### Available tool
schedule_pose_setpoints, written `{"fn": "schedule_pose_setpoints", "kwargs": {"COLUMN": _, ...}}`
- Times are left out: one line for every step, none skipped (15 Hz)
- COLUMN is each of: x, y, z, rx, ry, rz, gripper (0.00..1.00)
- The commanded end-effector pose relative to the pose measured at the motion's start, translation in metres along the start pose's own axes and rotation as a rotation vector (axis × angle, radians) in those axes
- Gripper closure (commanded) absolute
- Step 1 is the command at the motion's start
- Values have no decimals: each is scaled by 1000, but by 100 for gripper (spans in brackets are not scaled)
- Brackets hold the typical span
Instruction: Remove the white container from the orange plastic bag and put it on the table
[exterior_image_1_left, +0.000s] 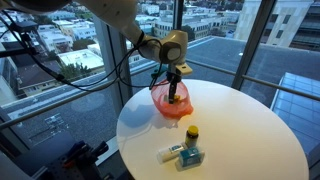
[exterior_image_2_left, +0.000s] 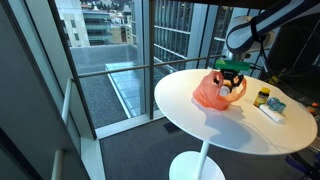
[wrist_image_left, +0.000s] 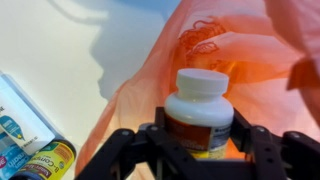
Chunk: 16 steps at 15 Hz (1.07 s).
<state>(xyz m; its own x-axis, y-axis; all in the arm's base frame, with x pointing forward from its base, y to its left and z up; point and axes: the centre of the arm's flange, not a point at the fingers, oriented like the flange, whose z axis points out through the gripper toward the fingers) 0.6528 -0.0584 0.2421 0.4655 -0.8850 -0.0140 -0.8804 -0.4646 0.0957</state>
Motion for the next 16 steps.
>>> {"fn": "schedule_pose_setpoints", "kwargs": {"x": -7, "y": 17, "z": -22, "rx": -19, "ry": -32, "rz": -102, "gripper": 63}}
{"fn": "schedule_pose_setpoints", "kwargs": {"x": -9, "y": 19, "z": -23, "rx": -29, "ry": -39, "rz": -131, "gripper": 63}}
{"fn": "schedule_pose_setpoints", "kwargs": {"x": -12, "y": 20, "z": -24, "rx": -35, "ry": -39, "rz": -154, "gripper": 63}}
{"fn": "schedule_pose_setpoints", "kwargs": {"x": -14, "y": 22, "z": -25, "rx": -38, "ry": -42, "rz": -176, "gripper": 63}}
{"fn": "schedule_pose_setpoints", "kwargs": {"x": -17, "y": 24, "z": -27, "rx": -39, "ry": -41, "rz": -199, "gripper": 63}}
{"fn": "schedule_pose_setpoints", "kwargs": {"x": -19, "y": 26, "z": -29, "rx": -37, "ry": -39, "rz": -218, "gripper": 63}}
{"fn": "schedule_pose_setpoints", "kwargs": {"x": -23, "y": 28, "z": -31, "rx": -36, "ry": -37, "rz": -238, "gripper": 63}}
{"fn": "schedule_pose_setpoints", "kwargs": {"x": -26, "y": 31, "z": -32, "rx": -36, "ry": -36, "rz": -256, "gripper": 63}}
{"fn": "schedule_pose_setpoints", "kwargs": {"x": -31, "y": 35, "z": -35, "rx": -36, "ry": -37, "rz": -278, "gripper": 63}}
{"fn": "schedule_pose_setpoints", "kwargs": {"x": -35, "y": 38, "z": -36, "rx": -40, "ry": -39, "rz": -296, "gripper": 63}}
{"fn": "schedule_pose_setpoints", "kwargs": {"x": -41, "y": 43, "z": -38, "rx": -43, "ry": -40, "rz": -314, "gripper": 63}}
{"fn": "schedule_pose_setpoints", "kwargs": {"x": -47, "y": 47, "z": -38, "rx": -46, "ry": -37, "rz": -329, "gripper": 63}}
{"fn": "schedule_pose_setpoints", "kwargs": {"x": -52, "y": 51, "z": -39, "rx": -50, "ry": -36, "rz": -341, "gripper": 63}}
{"fn": "schedule_pose_setpoints", "kwargs": {"x": -59, "y": 56, "z": -39, "rx": -56, "ry": -32, "rz": -353, "gripper": 63}}
{"fn": "schedule_pose_setpoints", "kwargs": {"x": -66, "y": 62, "z": -38, "rx": -59, "ry": -25, "rz": -365, "gripper": 63}}
{"fn": "schedule_pose_setpoints", "kwargs": {"x": -74, "y": 67, "z": -38, "rx": -61, "ry": -22, "rz": -377, "gripper": 63}}
